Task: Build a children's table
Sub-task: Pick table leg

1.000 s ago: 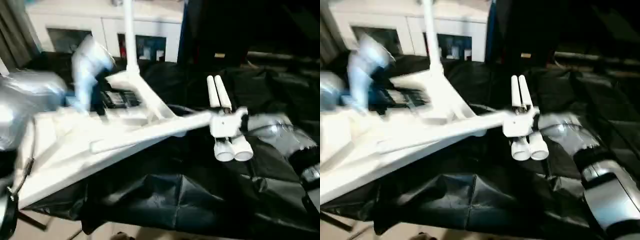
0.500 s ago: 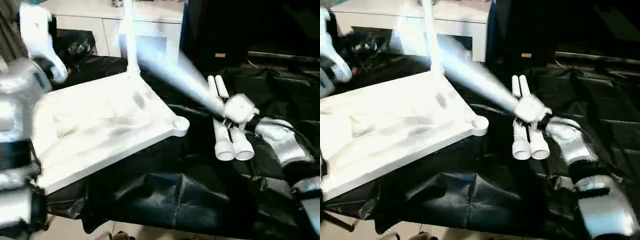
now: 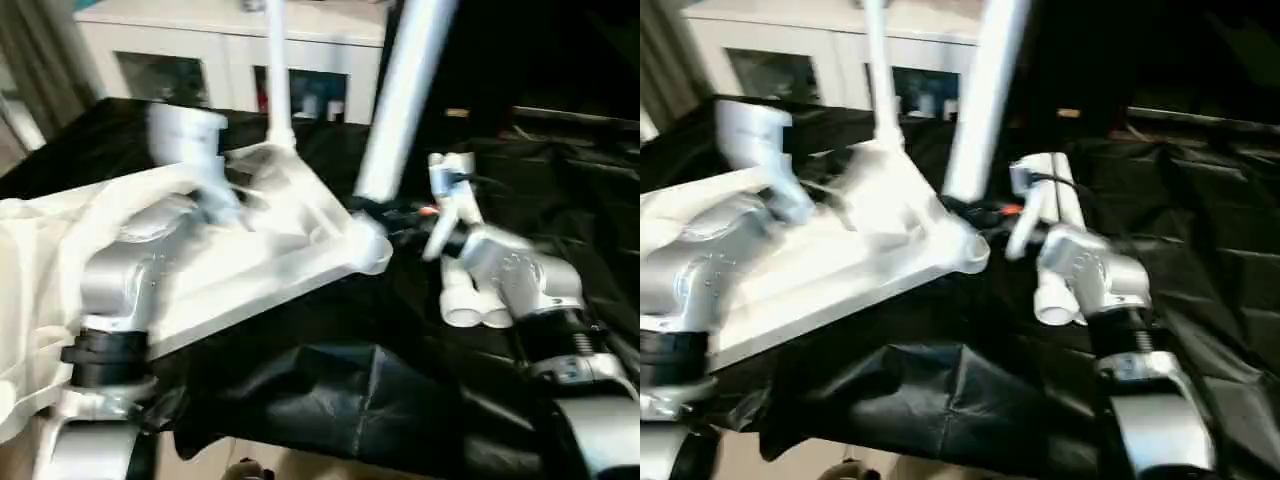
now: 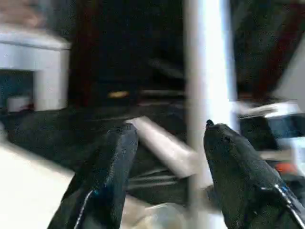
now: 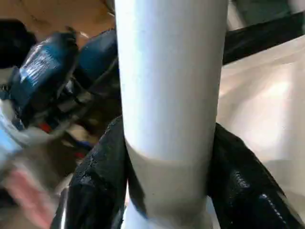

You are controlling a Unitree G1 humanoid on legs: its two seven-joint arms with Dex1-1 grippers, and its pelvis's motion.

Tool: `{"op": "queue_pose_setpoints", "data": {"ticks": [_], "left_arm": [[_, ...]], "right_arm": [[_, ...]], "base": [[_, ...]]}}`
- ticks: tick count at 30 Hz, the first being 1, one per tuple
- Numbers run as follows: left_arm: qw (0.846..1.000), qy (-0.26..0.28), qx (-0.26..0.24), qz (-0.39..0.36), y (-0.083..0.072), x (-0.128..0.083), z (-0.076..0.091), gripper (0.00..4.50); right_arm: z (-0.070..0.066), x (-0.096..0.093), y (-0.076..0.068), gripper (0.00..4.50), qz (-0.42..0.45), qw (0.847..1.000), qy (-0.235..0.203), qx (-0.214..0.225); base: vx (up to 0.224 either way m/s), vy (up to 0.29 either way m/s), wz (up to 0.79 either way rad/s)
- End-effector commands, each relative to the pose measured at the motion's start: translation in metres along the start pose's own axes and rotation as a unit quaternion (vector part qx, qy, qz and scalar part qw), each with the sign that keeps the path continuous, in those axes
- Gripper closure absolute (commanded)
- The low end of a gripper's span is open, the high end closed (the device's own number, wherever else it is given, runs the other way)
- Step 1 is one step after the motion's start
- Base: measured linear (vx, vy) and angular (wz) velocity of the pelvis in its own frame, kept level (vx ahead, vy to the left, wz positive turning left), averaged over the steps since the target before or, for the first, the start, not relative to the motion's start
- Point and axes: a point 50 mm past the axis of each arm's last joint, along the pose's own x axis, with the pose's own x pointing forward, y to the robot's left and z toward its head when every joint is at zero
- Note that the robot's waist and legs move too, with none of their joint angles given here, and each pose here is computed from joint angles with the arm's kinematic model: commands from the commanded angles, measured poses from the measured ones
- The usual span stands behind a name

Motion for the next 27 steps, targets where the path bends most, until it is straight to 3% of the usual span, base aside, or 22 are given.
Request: {"op": "queue_pose_setpoints", "data": {"ticks": [1, 6, 10, 13, 17, 22, 24, 27], "left_arm": [[0.998, 0.002, -0.036, -0.051, -0.009, 0.007, 0.008, 1.70], [0.982, -0.011, -0.115, -0.152, -0.031, 0.019, 0.019, 1.25], [0.975, 0.022, -0.144, -0.167, -0.032, 0.026, 0.010, 0.93], [0.966, 0.017, -0.175, -0.191, -0.035, 0.028, 0.011, 0.67], [0.959, 0.031, -0.188, -0.210, -0.042, 0.030, 0.005, 0.33], [0.964, 0.036, -0.183, -0.191, -0.042, 0.035, 0.002, 0.06], [0.966, 0.025, -0.191, -0.171, -0.038, 0.038, 0.004, 0.50], [0.965, 0.021, -0.198, -0.173, -0.039, 0.038, 0.006, 0.70]], "right_arm": [[0.019, -0.005, 0.020, 2.61, 0.057, 0.998, -0.022, 0.012], [0.024, -0.020, 0.037, 2.61, 0.101, 0.995, 0.022, 0.011], [0.026, -0.025, 0.045, 2.61, 0.114, 0.992, 0.042, 0.017], [0.025, -0.027, 0.053, 2.61, 0.123, 0.990, 0.060, 0.016], [0.023, -0.032, 0.058, 2.61, 0.138, 0.987, 0.075, 0.021], [0.020, -0.032, 0.061, 2.61, 0.146, 0.985, 0.089, 0.016], [0.015, -0.033, 0.062, 2.61, 0.141, 0.985, 0.103, 0.015], [0.012, -0.033, 0.061, 2.61, 0.137, 0.984, 0.111, 0.015]], "base": [[0.000, 0.000, 0.00], [0.000, 0.000, 0.00], [0.000, 0.000, 0.00], [0.000, 0.000, 0.00], [0.000, 0.000, 0.00], [0.000, 0.000, 0.00], [0.000, 0.000, 0.00], [0.000, 0.000, 0.00]]}}
